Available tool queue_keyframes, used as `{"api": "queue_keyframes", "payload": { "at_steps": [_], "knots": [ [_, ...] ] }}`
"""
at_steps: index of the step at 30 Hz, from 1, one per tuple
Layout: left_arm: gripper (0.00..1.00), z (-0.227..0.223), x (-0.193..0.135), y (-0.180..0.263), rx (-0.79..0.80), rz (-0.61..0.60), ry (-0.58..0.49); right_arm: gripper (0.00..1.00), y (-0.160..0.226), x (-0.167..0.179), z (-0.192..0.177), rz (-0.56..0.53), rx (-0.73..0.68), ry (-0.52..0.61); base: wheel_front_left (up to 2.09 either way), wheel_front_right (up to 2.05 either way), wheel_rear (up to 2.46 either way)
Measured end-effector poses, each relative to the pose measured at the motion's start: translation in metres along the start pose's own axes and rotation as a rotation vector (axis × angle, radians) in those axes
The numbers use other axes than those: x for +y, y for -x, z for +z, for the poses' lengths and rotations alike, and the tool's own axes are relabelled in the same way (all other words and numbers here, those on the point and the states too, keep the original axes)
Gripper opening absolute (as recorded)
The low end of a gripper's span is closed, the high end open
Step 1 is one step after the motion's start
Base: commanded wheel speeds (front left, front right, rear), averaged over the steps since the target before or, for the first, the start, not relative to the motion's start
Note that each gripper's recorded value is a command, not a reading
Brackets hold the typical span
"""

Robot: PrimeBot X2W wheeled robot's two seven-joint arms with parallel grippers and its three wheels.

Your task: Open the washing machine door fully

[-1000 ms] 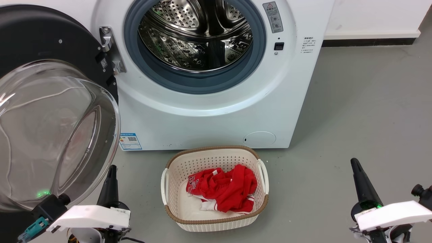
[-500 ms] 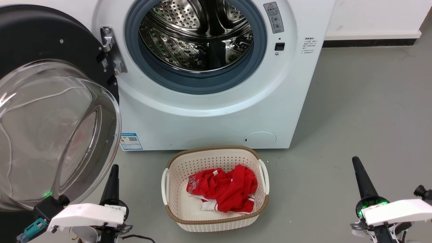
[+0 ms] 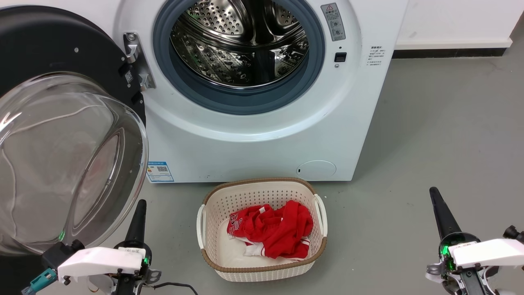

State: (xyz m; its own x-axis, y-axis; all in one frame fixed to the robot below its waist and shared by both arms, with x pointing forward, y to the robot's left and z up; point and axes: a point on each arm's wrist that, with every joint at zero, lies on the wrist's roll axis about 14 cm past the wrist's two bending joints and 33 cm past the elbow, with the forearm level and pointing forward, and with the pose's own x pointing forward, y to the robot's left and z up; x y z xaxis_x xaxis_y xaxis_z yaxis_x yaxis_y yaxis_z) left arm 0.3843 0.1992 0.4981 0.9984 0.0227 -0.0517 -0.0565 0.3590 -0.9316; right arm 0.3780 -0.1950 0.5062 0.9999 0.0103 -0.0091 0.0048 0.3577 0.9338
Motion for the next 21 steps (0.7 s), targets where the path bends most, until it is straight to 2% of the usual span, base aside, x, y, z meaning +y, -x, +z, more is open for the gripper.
{"api": "queue_keyframes", "payload": {
  "at_steps": [21],
  "knots": [
    [0.00,0.0010,-0.0020,-0.0017,0.009,-0.018,0.186,0.00,-0.0049,-0.0015,0.0021,-0.003,-0.004,-0.183,0.00,0.00,0.00]
  ]
}}
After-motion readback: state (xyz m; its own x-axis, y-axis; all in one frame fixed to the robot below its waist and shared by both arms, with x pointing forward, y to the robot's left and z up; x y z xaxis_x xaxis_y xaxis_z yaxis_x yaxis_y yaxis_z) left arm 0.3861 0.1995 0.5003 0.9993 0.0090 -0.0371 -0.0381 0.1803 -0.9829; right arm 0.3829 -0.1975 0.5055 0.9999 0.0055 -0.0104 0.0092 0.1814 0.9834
